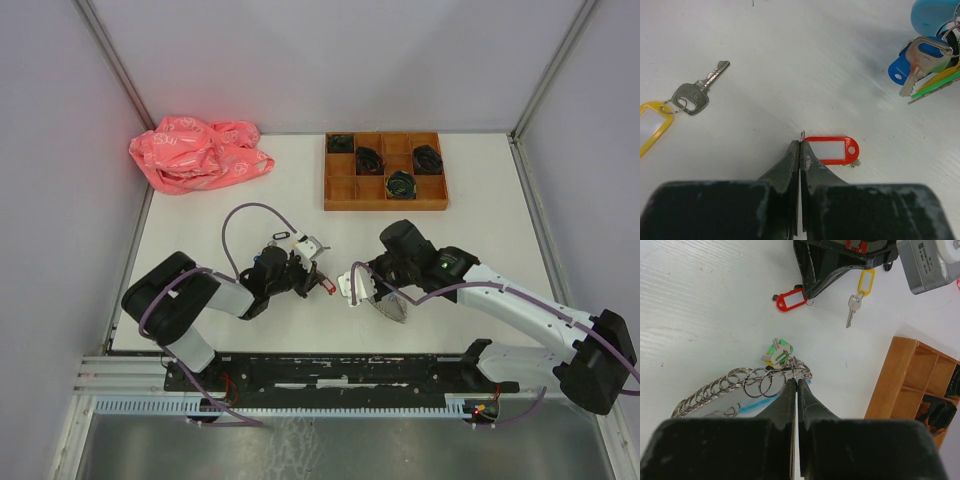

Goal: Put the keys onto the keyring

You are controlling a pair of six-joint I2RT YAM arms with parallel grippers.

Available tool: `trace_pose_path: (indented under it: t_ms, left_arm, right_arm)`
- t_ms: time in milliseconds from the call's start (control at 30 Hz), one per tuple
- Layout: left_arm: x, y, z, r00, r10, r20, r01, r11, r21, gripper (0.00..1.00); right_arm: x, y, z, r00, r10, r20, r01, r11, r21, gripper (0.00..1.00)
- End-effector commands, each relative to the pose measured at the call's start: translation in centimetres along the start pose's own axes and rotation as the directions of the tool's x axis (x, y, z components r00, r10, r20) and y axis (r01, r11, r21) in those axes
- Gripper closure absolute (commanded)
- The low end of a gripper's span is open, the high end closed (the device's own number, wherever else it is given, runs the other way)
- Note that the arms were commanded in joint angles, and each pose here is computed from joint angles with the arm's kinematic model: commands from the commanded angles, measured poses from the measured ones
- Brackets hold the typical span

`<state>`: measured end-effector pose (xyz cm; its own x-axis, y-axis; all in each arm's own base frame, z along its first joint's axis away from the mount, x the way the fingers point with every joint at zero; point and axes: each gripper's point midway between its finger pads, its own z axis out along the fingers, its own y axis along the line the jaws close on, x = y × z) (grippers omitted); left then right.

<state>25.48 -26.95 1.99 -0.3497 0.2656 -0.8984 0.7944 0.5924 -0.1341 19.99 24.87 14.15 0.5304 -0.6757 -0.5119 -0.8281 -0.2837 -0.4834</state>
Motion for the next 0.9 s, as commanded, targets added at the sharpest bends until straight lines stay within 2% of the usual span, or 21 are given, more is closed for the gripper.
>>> trace_pose_path:
  t_ms: [0,300,600,867]
  left_arm:
    - [-2.1,-0.1,0.0,0.996,0.067,0.060,-0.068,0.998,0.018,0.97]
    - [-6.0,-1.3,-1.6,0.972,0.128,0.197,-0.139,0.989,0.043,0.97]
    - [-10.4,-3.5,-4.7,0.903,0.239,0.357,-0.282,0.957,0.074,0.97]
    - [-12.2,-5.6,-6.6,0.847,0.318,0.425,-0.369,0.929,0.040,0.97]
  right_arm:
    - [-1.8,-1.9,-1.0,0.999,-0.020,0.044,0.018,0.999,0.047,0.99]
    - [-1.8,-2.1,-1.2,0.999,-0.012,0.035,0.010,0.998,0.054,0.99]
    - [-1.6,-3.0,-1.7,1.000,0.027,0.013,-0.028,0.995,0.099,0.99]
    - [-1.7,-3.8,-2.3,0.998,0.057,0.016,-0.059,0.986,0.157,0.99]
